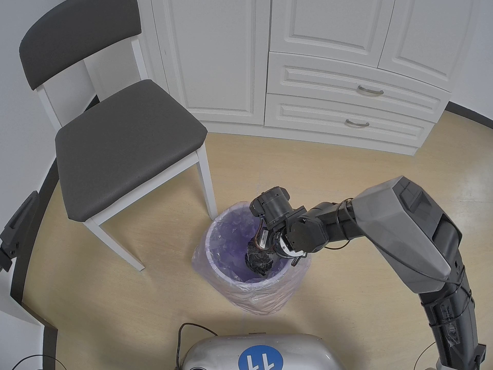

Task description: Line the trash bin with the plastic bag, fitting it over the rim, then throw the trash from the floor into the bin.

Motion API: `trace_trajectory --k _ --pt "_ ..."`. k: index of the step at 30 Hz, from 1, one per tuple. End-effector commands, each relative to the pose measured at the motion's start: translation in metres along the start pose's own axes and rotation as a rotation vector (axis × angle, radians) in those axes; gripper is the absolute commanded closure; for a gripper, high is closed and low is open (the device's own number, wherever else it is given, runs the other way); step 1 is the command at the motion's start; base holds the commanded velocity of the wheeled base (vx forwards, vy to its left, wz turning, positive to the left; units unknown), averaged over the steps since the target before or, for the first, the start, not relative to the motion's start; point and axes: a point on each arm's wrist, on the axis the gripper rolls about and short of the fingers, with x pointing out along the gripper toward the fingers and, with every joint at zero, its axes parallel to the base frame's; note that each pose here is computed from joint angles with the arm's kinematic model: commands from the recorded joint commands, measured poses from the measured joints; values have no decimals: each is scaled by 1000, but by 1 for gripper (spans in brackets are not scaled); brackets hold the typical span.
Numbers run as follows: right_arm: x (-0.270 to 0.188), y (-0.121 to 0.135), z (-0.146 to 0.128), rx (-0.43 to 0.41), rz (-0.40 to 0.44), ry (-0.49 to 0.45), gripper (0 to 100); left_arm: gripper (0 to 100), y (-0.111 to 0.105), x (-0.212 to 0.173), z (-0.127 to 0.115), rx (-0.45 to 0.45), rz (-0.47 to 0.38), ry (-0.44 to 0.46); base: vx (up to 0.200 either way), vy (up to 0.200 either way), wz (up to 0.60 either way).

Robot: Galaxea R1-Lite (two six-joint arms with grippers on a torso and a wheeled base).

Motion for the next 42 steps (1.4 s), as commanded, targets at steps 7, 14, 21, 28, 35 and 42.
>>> trace_trajectory --k 7,14,21,28,35,42 --pt "5 34 -9 184 123 8 100 0 0 0 0 2 -1 2 0 0 0" --pt "9 43 -14 253 162 28 100 0 -1 1 -1 2 -4 5 0 0 0" --pt "20 42 -22 240 144 37 100 0 -1 1 -2 2 -6 8 0 0 0" --pt "31 40 -27 231 114 21 100 0 -1 0 -1 6 -6 6 0 0 0" --pt "30 41 -29 227 113 22 100 0 -1 0 -1 6 -6 6 0 0 0" --pt "30 41 -29 227 112 23 100 0 -1 0 -2 6 -7 9 0 0 0"
